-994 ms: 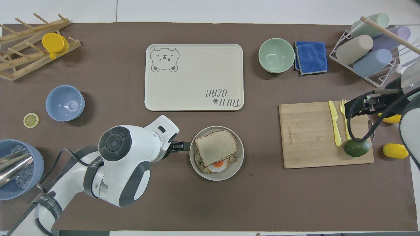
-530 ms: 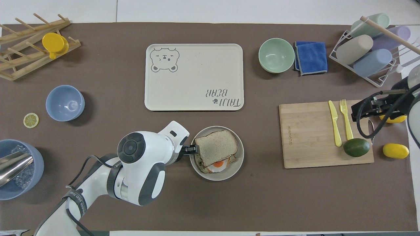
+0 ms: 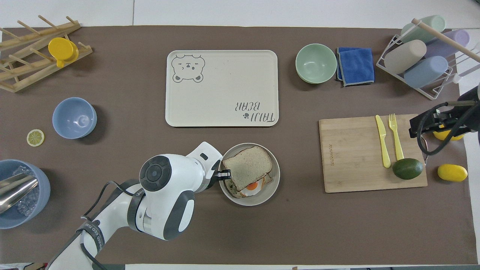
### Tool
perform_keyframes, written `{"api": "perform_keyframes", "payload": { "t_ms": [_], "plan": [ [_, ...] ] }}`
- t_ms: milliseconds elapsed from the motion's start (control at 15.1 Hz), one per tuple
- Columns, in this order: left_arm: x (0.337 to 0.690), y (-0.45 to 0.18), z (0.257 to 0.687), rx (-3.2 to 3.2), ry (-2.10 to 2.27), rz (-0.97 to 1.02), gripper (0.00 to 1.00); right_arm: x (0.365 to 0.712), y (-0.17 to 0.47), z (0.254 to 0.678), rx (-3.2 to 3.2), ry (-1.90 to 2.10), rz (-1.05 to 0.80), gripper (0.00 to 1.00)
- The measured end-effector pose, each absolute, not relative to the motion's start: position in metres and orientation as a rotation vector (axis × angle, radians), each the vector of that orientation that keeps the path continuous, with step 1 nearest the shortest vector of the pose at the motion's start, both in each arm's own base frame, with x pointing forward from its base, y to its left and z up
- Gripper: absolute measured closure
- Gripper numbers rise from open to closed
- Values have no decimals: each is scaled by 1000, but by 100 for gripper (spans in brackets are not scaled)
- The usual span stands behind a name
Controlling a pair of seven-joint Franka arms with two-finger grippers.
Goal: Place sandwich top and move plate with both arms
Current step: 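Slide the plate with the left gripper onto the bear-printed tray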
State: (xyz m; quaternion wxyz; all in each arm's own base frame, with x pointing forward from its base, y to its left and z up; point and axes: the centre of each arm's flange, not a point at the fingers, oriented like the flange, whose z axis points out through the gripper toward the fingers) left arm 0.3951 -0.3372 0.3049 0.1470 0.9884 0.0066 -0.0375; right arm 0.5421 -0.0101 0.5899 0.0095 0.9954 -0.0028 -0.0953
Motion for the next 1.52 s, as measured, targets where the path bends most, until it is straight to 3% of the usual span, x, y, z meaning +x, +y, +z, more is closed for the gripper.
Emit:
{"api": "perform_keyframes", "payload": {
  "t_ms": [398,729,994,1193,1525],
  "plan": [
    [422,-320,322,2821,4,-131,96,539,-33,595,3113,-74,-283,0],
    [507,-268,409,2743,-42,-140,96,538,-44,595,3113,-107,-284,0],
    [568,-250,438,2704,-45,-120,96,538,-41,595,3113,-97,-284,0],
    [618,-245,431,2705,-42,-125,96,538,-41,595,3113,-97,-284,0],
    [674,-233,362,2790,-180,-99,96,538,-41,595,3113,-97,-284,0]
  ]
}}
